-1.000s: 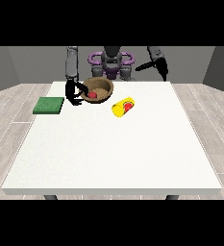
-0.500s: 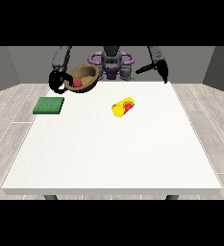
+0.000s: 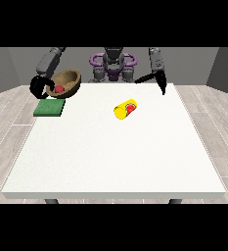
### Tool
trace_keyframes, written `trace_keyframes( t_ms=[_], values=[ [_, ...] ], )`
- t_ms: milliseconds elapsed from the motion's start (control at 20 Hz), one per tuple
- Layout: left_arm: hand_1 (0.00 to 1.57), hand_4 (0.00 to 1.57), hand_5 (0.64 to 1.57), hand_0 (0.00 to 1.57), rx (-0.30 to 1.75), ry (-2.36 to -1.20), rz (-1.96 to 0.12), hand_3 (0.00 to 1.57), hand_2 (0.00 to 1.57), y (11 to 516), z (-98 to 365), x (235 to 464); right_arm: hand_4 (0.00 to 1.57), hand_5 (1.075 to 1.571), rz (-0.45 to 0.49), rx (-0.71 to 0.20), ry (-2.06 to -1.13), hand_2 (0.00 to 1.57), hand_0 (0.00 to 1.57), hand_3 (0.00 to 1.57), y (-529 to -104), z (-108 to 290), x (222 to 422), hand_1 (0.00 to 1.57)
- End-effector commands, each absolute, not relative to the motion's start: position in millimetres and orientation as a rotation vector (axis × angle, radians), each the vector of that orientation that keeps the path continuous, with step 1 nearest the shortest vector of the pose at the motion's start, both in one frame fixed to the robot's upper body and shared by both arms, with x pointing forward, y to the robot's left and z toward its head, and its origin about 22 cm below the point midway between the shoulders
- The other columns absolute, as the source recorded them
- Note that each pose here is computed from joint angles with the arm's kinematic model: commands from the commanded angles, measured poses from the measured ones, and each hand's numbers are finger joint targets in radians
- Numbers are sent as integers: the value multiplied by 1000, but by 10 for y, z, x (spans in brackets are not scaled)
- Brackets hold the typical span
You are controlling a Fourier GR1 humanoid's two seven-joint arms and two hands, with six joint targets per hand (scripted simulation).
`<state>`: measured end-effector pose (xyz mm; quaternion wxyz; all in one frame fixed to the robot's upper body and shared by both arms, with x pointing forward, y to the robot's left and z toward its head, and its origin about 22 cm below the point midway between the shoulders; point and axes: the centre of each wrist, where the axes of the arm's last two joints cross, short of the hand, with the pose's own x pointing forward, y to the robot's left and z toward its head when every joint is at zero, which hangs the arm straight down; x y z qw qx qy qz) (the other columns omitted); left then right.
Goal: Pick the cup and pour the ball into the bowl, then pick the bowl and place it on the pad
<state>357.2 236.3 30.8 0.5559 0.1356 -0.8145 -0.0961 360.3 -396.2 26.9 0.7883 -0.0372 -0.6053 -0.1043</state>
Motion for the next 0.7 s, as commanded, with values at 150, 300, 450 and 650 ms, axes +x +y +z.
trace_keyframes(
  t_ms=[150, 300, 450, 650],
  values=[
    [0, 0, 1565, 0, 305, -2117, -280, 0, 0, 1873, 639, 3570, 1031, 1562, -340, -121, -1447, 1571, 1571, 1366, -4684, 596, 3405, 1571],
    [0, 0, 1564, 0, 353, -2192, -261, 0, 0, 1968, 924, 3716, 1006, 1567, -283, -110, -1551, 1571, 1571, 1344, -4777, 870, 3462, 1571],
    [0, 0, 1563, 0, 360, -2229, -247, 0, 0, 2061, 1054, 3591, 1024, 1569, -265, -199, -1573, 1571, 1571, 351, -5006, 731, 3221, 1571],
    [0, 0, 1563, 0, 324, -2189, -297, 0, 0, 1811, 1027, 3381, 1035, 1569, -301, -229, -1565, 1571, 1571, 0, -5063, 727, 3204, 1571]
  ],
)
